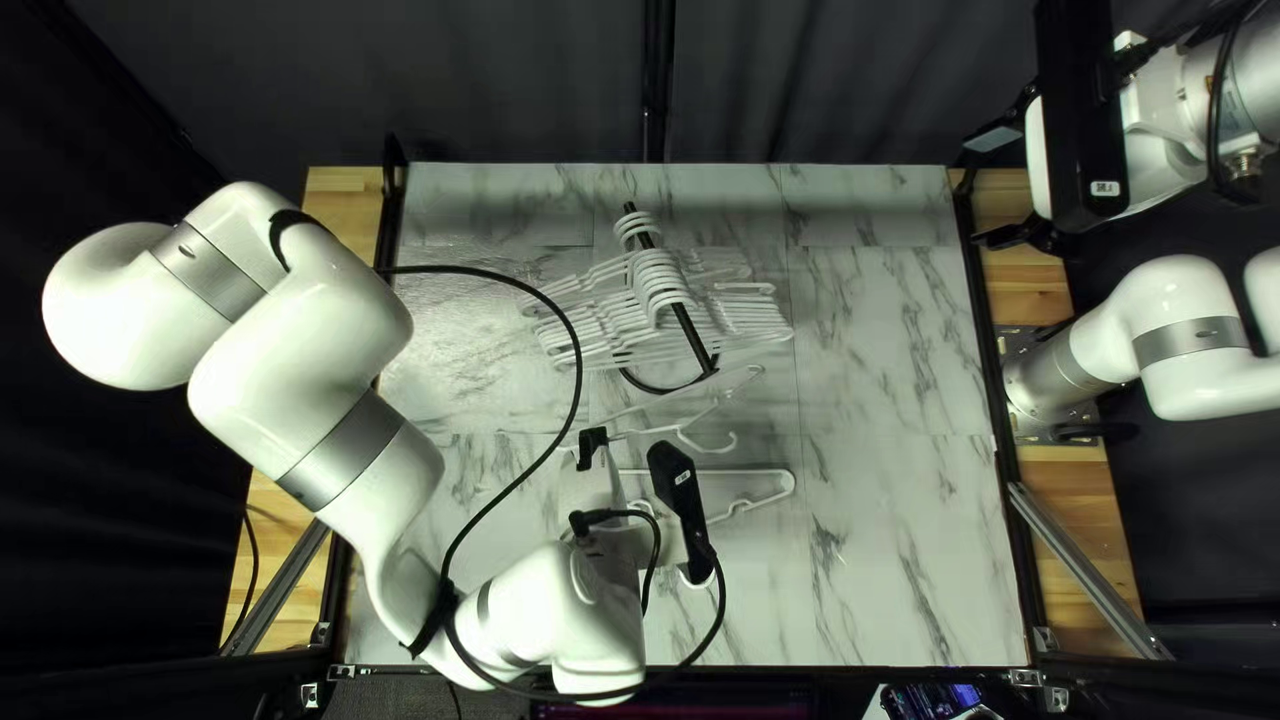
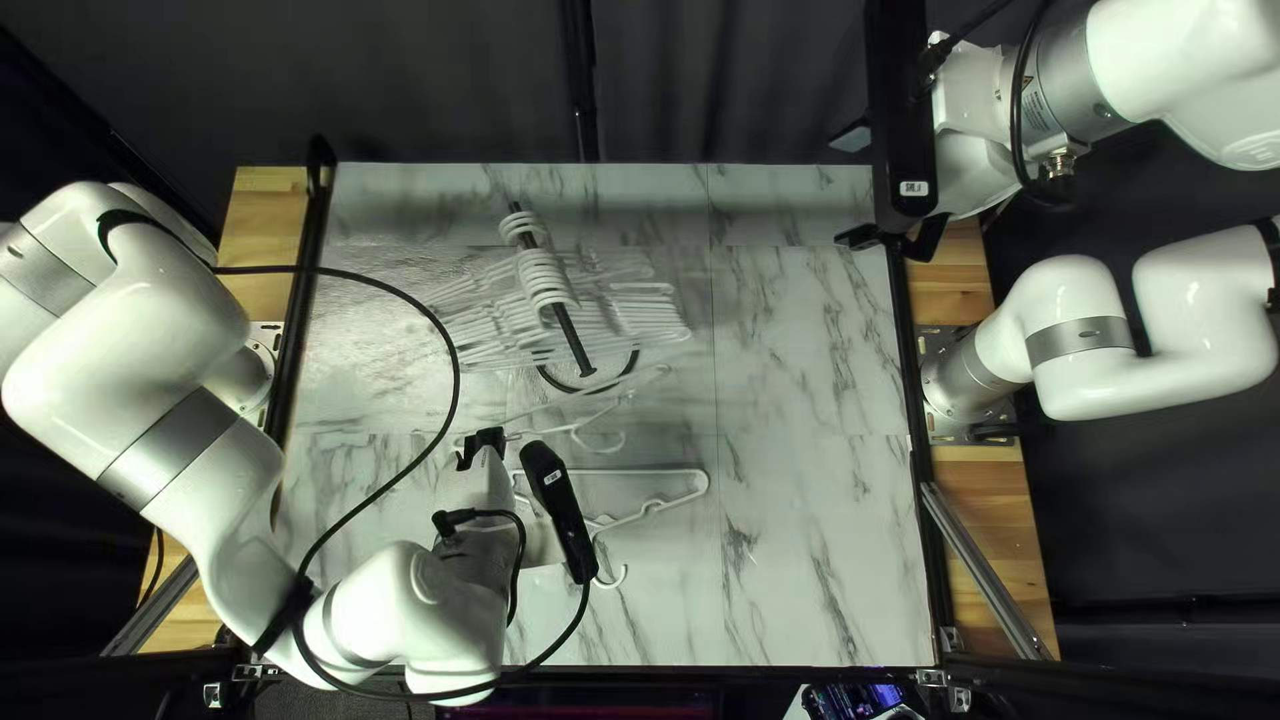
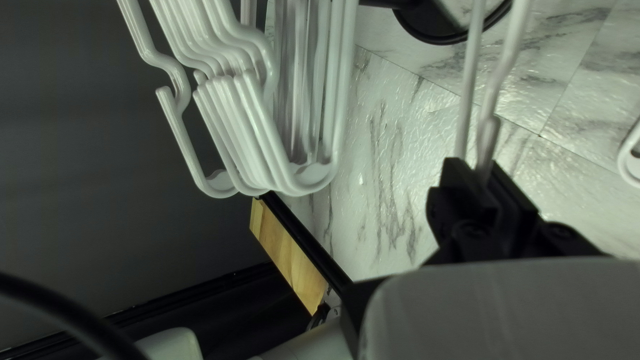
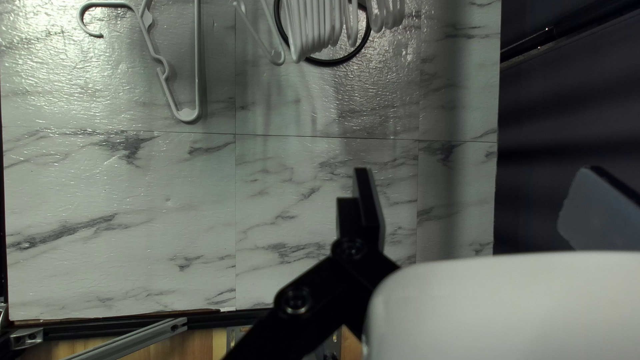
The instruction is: Remove hangers from rack and place onto table
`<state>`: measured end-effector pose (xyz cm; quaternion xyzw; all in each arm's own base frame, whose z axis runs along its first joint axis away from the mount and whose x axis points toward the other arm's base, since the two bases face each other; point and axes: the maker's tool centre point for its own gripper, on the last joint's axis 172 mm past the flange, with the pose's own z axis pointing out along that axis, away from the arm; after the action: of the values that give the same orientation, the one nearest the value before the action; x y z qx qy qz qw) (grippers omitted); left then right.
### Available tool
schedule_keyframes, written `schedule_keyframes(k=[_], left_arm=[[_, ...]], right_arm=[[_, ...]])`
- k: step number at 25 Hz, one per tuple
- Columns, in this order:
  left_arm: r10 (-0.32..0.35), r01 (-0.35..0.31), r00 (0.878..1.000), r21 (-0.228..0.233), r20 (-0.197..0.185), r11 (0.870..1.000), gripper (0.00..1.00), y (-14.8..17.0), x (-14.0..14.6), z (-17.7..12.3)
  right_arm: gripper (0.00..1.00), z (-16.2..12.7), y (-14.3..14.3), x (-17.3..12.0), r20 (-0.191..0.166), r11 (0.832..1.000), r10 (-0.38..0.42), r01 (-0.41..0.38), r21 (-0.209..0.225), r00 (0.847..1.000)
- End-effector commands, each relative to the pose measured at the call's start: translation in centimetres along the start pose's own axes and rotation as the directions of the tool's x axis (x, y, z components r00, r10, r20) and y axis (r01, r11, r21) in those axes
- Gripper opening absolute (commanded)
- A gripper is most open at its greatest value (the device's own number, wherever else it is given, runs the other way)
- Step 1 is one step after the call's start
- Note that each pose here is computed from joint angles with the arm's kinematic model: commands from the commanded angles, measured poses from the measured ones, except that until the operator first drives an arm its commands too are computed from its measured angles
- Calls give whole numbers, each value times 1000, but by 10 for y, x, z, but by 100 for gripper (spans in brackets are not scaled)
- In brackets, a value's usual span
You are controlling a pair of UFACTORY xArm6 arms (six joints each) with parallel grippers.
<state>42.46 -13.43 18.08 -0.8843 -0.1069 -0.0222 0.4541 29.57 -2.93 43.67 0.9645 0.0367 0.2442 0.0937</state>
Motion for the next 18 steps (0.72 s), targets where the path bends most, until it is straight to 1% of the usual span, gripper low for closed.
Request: schedule_keyframes(k=[1,2,3,4,5,6,7,9,17,18], left_arm=[[68,-73,987,-31,-144,997,0,35,-8,-9],[85,-91,981,-23,-176,996,0,42,-9,-10],[96,-101,977,-17,-193,995,0,45,-10,-11],[116,-120,966,-5,-232,993,0,53,-13,-12],[133,-136,956,9,-262,991,0,59,-15,-11],[144,-144,950,18,-278,989,0,61,-17,-10],[164,-161,937,36,-307,986,0,66,-20,-5],[185,-175,928,59,-325,983,0,67,-24,4],[185,-175,928,59,-325,983,0,67,-24,4],[177,-168,931,55,-319,984,0,71,-26,4]], right_arm=[[100,0,0,0,0,1000,0,0,0,1000],[100,0,0,0,0,1000,0,0,0,1000],[100,0,0,0,0,1000,0,0,0,1000],[100,0,0,0,0,1000,0,0,0,1000],[100,0,0,0,0,1000,0,0,0,1000],[100,0,0,0,0,1000,0,0,0,1000],[100,0,0,0,0,1000,0,0,0,1000],[100,0,0,0,0,1000,0,0,0,1000],[100,0,0,0,0,1000,0,0,0,1000],[100,0,0,0,0,1000,0,0,0,1000]])
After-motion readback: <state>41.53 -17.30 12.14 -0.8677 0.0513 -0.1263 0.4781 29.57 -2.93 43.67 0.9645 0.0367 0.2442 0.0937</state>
